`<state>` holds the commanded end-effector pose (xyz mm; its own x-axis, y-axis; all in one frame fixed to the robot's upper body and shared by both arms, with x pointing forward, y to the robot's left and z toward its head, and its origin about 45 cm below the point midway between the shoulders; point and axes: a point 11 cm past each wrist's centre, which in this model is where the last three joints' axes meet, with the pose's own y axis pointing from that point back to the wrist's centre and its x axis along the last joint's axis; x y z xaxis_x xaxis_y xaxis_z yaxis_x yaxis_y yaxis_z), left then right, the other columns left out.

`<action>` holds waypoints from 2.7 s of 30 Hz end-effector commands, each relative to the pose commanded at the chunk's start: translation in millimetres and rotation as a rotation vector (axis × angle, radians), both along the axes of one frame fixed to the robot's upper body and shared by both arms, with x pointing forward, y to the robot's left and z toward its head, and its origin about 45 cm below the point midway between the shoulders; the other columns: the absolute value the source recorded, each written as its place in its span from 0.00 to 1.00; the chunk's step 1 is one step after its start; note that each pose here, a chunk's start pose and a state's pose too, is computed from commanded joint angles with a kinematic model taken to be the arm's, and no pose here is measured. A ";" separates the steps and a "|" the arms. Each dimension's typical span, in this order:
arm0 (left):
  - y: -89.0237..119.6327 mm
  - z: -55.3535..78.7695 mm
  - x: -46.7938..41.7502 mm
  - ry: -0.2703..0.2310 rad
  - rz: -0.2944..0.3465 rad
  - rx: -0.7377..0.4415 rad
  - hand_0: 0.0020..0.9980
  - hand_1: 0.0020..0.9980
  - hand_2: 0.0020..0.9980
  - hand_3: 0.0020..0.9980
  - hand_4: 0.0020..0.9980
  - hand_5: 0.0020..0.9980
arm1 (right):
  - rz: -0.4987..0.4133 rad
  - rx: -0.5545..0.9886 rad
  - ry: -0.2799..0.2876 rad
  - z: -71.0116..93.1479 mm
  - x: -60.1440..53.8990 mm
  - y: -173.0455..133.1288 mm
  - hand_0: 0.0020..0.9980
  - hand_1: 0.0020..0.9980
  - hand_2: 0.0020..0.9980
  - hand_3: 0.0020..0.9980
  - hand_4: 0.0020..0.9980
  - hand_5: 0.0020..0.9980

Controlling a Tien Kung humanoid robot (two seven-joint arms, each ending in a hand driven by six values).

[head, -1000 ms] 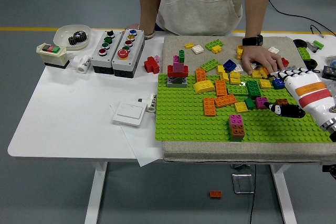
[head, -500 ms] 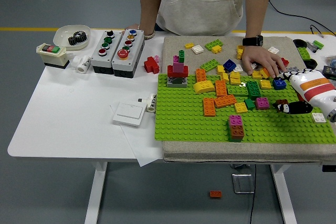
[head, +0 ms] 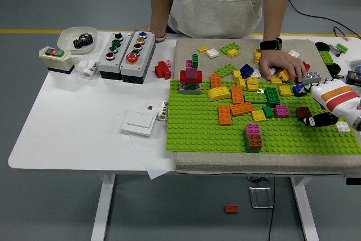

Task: Pick up the brick,pile it on top of brick,press brick,pick up the brick,pile it on top of brick,press brick

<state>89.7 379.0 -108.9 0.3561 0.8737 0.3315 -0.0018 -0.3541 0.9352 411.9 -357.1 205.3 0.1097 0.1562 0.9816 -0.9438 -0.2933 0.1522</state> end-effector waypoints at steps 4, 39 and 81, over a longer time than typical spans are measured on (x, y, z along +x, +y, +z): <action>-0.2 0.1 0.7 -0.002 0.000 -0.001 0.86 0.82 0.82 0.62 0.71 0.68 | 0.001 0.035 -0.002 2.0 0.6 4.2 0.67 0.61 0.67 0.64 0.89 0.43; -0.8 0.3 2.3 -0.006 0.001 -0.004 0.86 0.82 0.82 0.62 0.71 0.68 | 0.006 0.081 0.076 -17.3 18.0 35.1 0.64 0.56 0.60 0.57 0.86 0.40; -2.2 0.2 3.4 -0.008 -0.008 -0.006 0.86 0.82 0.82 0.62 0.71 0.68 | 0.013 0.034 0.093 -15.2 17.6 27.9 0.69 0.64 0.72 0.82 0.93 0.43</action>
